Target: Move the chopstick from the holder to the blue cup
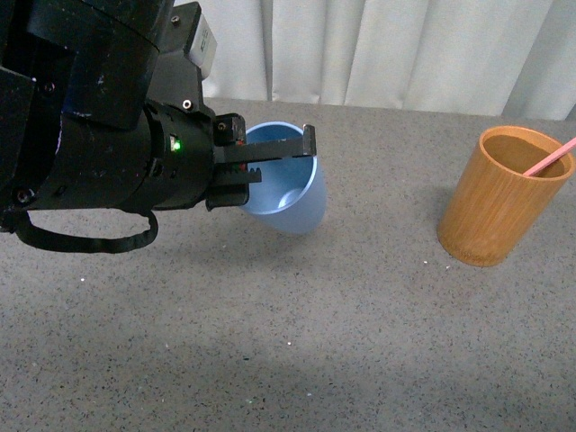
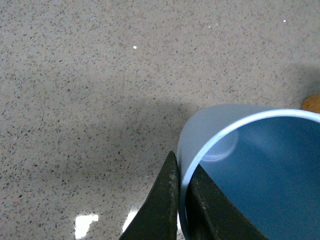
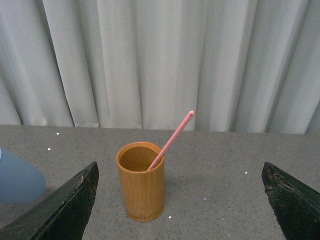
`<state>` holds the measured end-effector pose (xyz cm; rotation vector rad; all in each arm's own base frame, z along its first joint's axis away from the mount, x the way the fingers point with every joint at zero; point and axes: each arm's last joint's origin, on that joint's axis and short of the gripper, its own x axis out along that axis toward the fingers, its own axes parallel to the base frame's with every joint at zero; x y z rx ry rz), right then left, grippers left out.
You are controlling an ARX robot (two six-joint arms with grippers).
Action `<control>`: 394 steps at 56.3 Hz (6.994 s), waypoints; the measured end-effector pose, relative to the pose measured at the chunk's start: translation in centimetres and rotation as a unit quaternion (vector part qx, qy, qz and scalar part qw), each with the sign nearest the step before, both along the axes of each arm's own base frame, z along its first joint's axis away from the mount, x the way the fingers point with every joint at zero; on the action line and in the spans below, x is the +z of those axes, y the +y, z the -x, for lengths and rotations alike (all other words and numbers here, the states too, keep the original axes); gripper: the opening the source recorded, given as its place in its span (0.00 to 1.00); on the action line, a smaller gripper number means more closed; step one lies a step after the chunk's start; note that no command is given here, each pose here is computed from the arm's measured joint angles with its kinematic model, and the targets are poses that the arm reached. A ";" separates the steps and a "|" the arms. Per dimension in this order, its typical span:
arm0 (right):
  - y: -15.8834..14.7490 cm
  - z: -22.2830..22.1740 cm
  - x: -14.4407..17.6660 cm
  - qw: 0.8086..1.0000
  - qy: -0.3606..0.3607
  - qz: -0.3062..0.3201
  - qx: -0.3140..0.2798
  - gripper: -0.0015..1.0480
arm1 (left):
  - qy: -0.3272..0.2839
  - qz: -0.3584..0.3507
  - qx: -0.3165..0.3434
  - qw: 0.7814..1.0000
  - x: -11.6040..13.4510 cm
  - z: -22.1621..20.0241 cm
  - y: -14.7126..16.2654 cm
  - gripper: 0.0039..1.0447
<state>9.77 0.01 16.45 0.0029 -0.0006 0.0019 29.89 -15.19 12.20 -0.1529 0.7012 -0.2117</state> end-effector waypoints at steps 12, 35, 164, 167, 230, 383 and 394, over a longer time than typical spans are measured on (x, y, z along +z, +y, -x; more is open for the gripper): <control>0.0 0.0 0.0 1.000 0.000 0.000 0.000 0.91 | 0.020 -0.035 -0.006 0.999 -1.2 0.7 0.2 0.03; 0.0 0.0 0.0 1.000 0.000 0.000 0.000 0.91 | 0.034 -0.061 -0.026 0.997 -1.9 1.2 -0.3 0.11; -0.3 -10.9 2.4 0.985 0.123 -0.114 -0.043 0.91 | -0.349 -0.070 0.104 0.929 4.8 20.2 15.2 0.80; -0.2 -12.6 1.1 0.978 0.165 -0.114 -0.055 0.91 | -0.349 -0.070 0.104 0.929 4.8 20.2 15.2 0.89; 2.7 -23.9 -4.6 0.954 0.248 -0.100 -0.137 0.53 | -0.349 -0.071 0.104 0.928 4.8 20.2 15.2 0.94; 13.7 -20.3 -0.6 0.930 0.182 -0.308 0.088 0.02 | -0.349 -0.071 0.104 0.928 4.8 20.2 15.2 0.94; 14.3 -19.9 -0.1 0.932 0.181 -0.295 0.108 0.28 | -0.349 -0.071 0.104 0.928 4.8 20.2 15.2 0.94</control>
